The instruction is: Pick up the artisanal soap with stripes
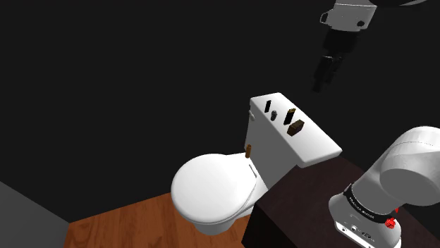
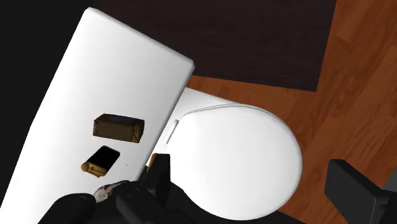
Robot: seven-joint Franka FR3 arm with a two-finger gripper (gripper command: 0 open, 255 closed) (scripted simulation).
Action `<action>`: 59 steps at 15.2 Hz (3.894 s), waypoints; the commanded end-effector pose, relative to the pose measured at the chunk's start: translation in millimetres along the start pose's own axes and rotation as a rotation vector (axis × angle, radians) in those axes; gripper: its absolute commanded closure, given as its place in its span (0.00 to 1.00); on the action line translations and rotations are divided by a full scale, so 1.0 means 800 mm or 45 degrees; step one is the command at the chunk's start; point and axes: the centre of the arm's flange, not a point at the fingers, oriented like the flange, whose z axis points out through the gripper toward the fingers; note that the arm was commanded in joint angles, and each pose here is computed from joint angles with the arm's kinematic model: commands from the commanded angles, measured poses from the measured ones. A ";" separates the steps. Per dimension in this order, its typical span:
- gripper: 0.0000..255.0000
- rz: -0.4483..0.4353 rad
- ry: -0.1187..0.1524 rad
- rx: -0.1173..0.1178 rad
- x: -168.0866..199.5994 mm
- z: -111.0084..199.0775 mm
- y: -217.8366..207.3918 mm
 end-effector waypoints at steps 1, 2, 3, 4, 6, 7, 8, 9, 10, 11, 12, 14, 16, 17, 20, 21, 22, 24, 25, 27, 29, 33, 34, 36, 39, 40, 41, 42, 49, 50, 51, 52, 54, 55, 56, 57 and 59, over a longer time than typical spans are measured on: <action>0.00 0.000 0.000 0.000 0.000 0.000 0.000; 0.00 -0.069 -0.002 -0.003 -0.002 0.013 0.009; 0.00 -0.137 -0.003 -0.007 -0.004 0.027 0.018; 0.00 -0.206 -0.005 -0.010 -0.005 0.040 0.027; 0.00 -0.343 -0.008 -0.016 -0.006 0.066 0.046; 0.00 -0.412 -0.010 -0.020 -0.006 0.080 0.055; 0.00 -0.480 -0.012 -0.023 -0.006 0.093 0.064; 0.00 -0.549 -0.013 -0.026 -0.004 0.106 0.074; 0.00 -0.617 -0.015 -0.030 -0.003 0.119 0.083; 0.00 -0.686 -0.017 -0.033 -0.001 0.132 0.092; 0.00 -0.755 -0.019 -0.036 0.002 0.145 0.101; 0.00 -0.892 -0.022 -0.043 0.008 0.171 0.119; 0.00 -1.029 -0.025 -0.049 0.017 0.197 0.137; 0.00 -1.098 -0.027 -0.052 0.022 0.210 0.145; 0.00 -1.304 -0.032 -0.062 0.039 0.249 0.168; 0.00 -1.372 -0.034 -0.066 0.045 0.262 0.176; 0.00 -1.441 -0.035 -0.069 0.052 0.275 0.183; 0.00 -1.578 -0.039 -0.075 0.067 0.301 0.195; 0.00 -1.647 -0.040 -0.079 0.075 0.314 0.201; 0.00 -1.773 -0.044 -0.085 0.090 0.338 0.211; 0.00 -1.773 -0.044 -0.085 0.091 0.351 0.212; 0.00 -1.773 -0.044 -0.085 0.092 0.377 0.214; 0.00 -1.773 -0.044 -0.085 0.092 0.384 0.215; 0.00 -1.773 -0.044 -0.085 0.093 0.388 0.215; 1.00 -1.774 -0.044 -0.085 0.092 0.388 0.216; 1.00 -1.774 -0.044 -0.085 0.092 0.388 0.216; 1.00 -1.774 -0.044 -0.085 0.092 0.388 0.216; 1.00 -1.774 -0.044 -0.085 0.092 0.388 0.216; 1.00 -1.773 -0.044 -0.085 0.092 0.368 0.213; 1.00 -1.773 -0.044 -0.085 0.091 0.361 0.213; 1.00 -1.773 -0.044 -0.085 0.091 0.355 0.212; 1.00 -1.773 -0.044 -0.085 0.090 0.348 0.212; 1.00 -1.773 -0.044 -0.085 0.090 0.335 0.211; 1.00 -1.773 -0.044 -0.085 0.089 0.329 0.210; 1.00 -1.773 -0.044 -0.085 0.089 0.322 0.209; 1.00 -1.773 -0.044 -0.085 0.089 0.315 0.209; 1.00 -1.773 -0.044 -0.085 0.088 0.302 0.208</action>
